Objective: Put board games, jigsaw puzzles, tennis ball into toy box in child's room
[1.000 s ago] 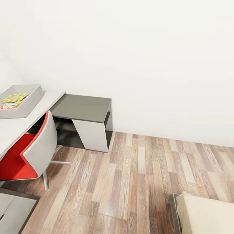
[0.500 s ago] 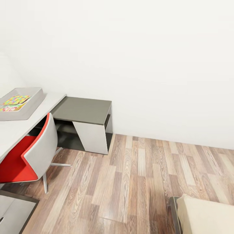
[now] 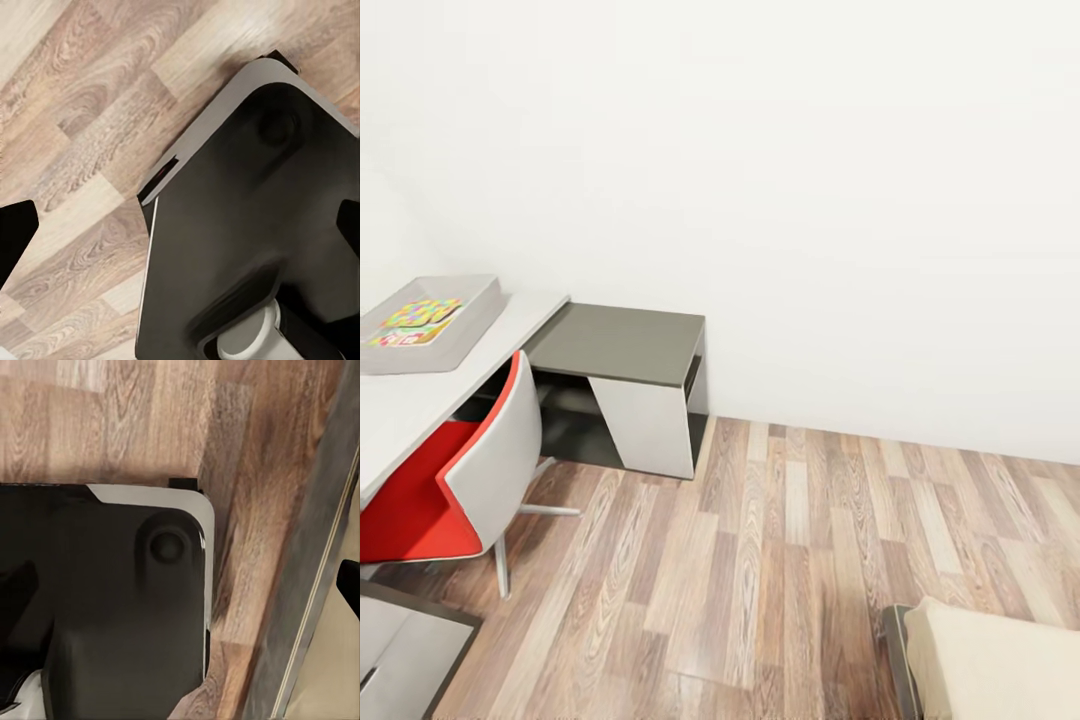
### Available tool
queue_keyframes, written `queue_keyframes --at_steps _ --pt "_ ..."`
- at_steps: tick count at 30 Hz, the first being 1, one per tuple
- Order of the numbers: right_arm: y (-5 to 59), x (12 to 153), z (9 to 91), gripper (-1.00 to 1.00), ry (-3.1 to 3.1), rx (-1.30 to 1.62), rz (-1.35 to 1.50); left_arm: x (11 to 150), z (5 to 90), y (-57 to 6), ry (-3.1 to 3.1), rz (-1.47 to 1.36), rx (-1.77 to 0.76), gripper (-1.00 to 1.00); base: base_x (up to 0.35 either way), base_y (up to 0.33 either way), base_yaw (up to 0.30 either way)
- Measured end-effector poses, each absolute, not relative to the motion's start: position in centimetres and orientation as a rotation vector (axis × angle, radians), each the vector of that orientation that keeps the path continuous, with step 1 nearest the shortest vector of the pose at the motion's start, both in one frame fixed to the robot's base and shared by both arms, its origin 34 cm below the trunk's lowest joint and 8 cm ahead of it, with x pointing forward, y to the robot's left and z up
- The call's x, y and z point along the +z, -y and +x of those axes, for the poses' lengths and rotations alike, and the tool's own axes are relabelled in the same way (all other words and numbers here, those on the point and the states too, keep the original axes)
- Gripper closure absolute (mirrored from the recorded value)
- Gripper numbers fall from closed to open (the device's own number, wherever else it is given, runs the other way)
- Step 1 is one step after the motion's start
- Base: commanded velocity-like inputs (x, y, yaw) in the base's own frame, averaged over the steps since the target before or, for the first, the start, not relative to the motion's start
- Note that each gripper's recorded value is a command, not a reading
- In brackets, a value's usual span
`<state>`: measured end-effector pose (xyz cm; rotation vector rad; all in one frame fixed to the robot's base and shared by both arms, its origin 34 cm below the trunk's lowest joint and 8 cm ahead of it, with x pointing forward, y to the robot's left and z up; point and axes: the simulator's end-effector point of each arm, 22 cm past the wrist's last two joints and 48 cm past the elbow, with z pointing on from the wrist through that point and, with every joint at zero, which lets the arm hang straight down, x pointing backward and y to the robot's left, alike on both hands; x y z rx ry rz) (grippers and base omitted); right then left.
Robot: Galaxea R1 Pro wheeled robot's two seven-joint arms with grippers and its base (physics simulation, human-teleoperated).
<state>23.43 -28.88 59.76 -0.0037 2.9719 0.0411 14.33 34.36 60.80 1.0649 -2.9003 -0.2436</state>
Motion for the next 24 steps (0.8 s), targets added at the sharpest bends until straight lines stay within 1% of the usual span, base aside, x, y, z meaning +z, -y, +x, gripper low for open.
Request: queue_keyframes --at_steps 8,16,24 --pt "29.0 60.0 24.1 -1.00 -2.953 0.038 -0.001 60.9 14.6 -34.4 2.906 1.069 -0.240 -1.00 -0.203 0.196 -0.004" --pt "29.0 60.1 24.7 -1.00 -2.938 0.038 0.002 60.9 15.0 -34.4 2.915 1.075 -0.236 -1.00 -0.166 0.238 -0.050" --pt "29.0 60.3 25.2 -1.00 -2.923 0.035 0.009 61.0 15.1 -34.7 2.913 1.091 -0.245 -1.00 -0.077 0.105 -0.064"
